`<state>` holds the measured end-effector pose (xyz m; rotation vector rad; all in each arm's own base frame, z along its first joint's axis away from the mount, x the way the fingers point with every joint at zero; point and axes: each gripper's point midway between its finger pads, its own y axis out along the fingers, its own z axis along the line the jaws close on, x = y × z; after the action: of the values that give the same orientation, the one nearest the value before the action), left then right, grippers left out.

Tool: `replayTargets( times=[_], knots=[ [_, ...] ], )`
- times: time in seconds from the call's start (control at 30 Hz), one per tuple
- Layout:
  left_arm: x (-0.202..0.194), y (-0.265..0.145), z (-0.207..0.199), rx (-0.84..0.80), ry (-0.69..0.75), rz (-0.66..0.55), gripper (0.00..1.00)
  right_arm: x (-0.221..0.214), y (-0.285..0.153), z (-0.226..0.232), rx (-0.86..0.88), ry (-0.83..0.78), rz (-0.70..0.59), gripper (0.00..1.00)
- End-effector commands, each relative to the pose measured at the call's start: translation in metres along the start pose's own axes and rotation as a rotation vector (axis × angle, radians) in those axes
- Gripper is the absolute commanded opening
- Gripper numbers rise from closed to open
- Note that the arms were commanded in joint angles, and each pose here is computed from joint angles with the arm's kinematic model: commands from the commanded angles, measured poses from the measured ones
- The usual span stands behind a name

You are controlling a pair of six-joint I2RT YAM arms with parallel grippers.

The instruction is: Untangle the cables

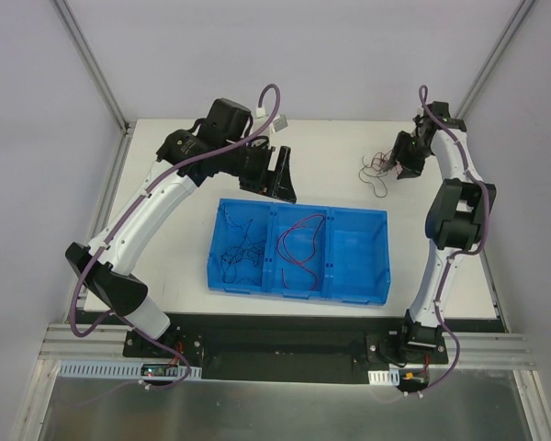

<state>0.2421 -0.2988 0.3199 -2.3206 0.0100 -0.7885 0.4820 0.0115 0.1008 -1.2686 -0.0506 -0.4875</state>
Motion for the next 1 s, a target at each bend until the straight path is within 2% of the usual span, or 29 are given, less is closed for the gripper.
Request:
replayTargets(
  times=[0.0, 0.33, 0.4, 0.43, 0.47, 0.5, 0.63, 0.77, 0.97],
  knots=[
    [-0.001, -0.011, 0.001, 0.007, 0.043, -0.023, 0.71, 0.008, 0.001, 0.003, 0.049, -0.053, -0.019, 0.54],
    [-0.005, -0.015, 0.010, 0.054, 0.024, -0.023, 0.71, 0.003, 0.051, 0.025, 0.151, -0.093, 0.046, 0.50],
    [-0.005, -0.013, 0.011, 0.052, 0.014, -0.019, 0.71, 0.005, 0.051, 0.036, 0.157, -0.117, 0.044, 0.41],
    [-0.005, -0.012, 0.011, 0.054, 0.010, -0.015, 0.71, 0.007, 0.050, 0.043, 0.161, -0.121, 0.040, 0.29],
    [-0.005, -0.012, 0.012, 0.058, 0.008, -0.015, 0.71, 0.012, 0.045, 0.049, 0.166, -0.118, 0.028, 0.11],
    [-0.004, -0.011, 0.014, 0.066, 0.008, -0.016, 0.71, 0.017, 0.037, 0.056, 0.172, -0.103, 0.013, 0.00],
    [-0.001, -0.010, 0.026, 0.126, 0.014, -0.033, 0.71, 0.042, -0.027, 0.103, 0.301, 0.010, -0.091, 0.00],
    [0.019, -0.014, 0.033, 0.110, -0.053, -0.110, 0.70, 0.052, -0.103, 0.149, 0.469, 0.123, -0.202, 0.00],
    [0.062, -0.031, 0.058, 0.086, -0.120, -0.289, 0.70, 0.055, -0.180, 0.195, 0.748, 0.358, -0.227, 0.00]
  ],
)
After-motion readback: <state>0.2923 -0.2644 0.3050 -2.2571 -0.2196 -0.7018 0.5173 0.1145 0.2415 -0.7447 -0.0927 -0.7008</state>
